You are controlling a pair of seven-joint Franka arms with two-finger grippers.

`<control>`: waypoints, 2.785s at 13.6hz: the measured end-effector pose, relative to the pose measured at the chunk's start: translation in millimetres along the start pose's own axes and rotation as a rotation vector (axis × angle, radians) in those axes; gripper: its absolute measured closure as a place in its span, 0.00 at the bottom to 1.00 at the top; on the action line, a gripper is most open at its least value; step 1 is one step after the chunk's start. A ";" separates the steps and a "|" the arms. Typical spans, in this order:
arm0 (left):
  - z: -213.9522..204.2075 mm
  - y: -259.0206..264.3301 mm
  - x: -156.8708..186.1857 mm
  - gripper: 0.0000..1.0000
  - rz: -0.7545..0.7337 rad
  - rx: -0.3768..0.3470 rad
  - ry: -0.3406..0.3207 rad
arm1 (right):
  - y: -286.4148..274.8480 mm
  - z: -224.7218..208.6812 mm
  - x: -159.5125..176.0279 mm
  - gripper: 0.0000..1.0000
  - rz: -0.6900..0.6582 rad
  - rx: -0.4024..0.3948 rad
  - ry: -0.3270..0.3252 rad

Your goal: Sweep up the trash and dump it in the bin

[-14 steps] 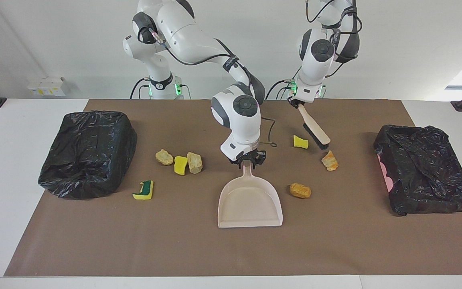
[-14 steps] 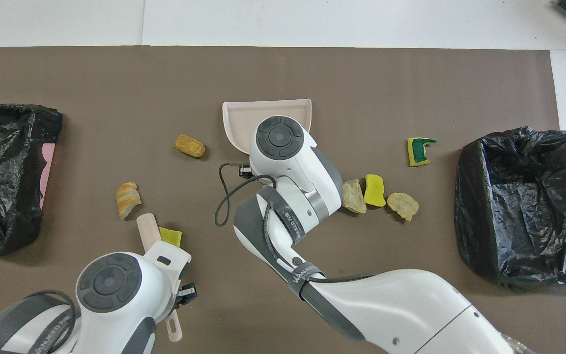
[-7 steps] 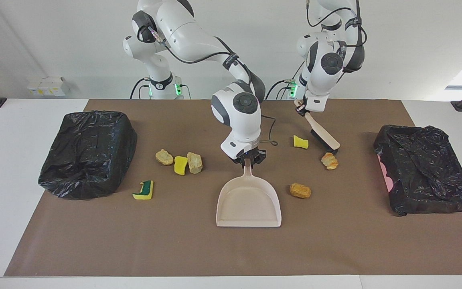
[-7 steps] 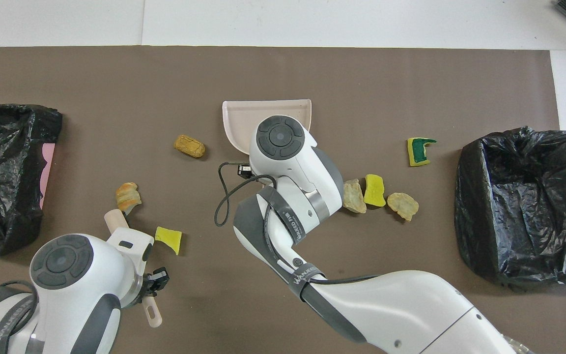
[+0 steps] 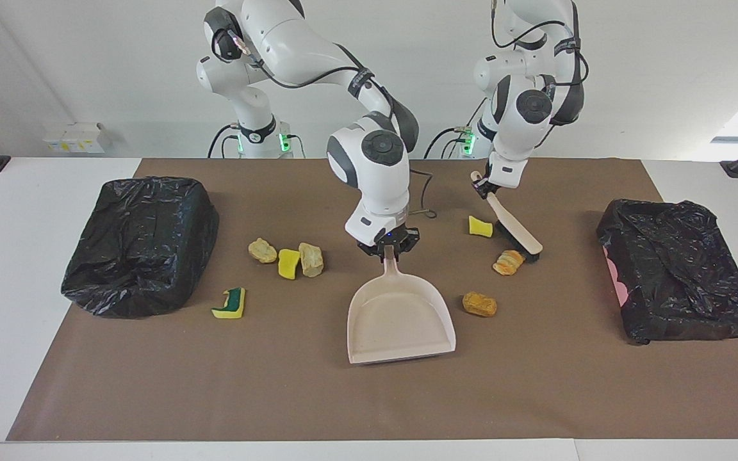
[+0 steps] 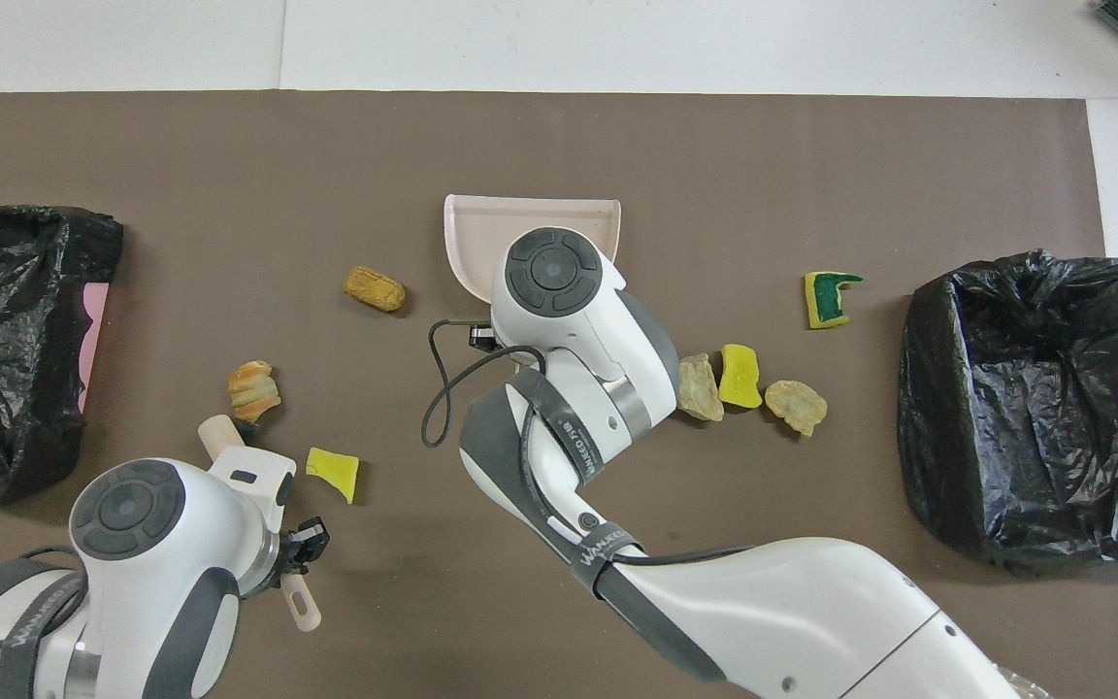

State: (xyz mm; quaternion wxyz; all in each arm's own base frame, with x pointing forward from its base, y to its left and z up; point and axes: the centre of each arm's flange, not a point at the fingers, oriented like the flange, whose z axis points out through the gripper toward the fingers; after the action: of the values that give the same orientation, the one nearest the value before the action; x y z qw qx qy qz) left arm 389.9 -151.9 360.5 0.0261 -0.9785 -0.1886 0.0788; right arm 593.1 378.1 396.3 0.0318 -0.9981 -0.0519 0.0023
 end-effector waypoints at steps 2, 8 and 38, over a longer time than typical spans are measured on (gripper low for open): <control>-6.1 10.0 8.5 0.74 0.047 -0.027 0.014 | 25.6 -17.8 2.0 0.69 -0.093 -0.016 -0.031; -31.7 34.7 27.2 0.74 0.087 -0.061 -0.013 | 74.4 -18.4 0.4 0.69 -0.568 -0.040 -0.119; -8.9 130.6 -10.6 0.74 -0.099 -0.124 -0.086 | 84.7 32.6 -38.0 0.69 -1.360 -0.177 -0.172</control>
State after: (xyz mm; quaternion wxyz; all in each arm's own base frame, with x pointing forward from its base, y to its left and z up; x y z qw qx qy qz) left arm 429.3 -277.2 360.2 -0.0386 -0.9635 -0.2421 0.1076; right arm 563.9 292.1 358.4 -0.0597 -0.7389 -0.6688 0.0567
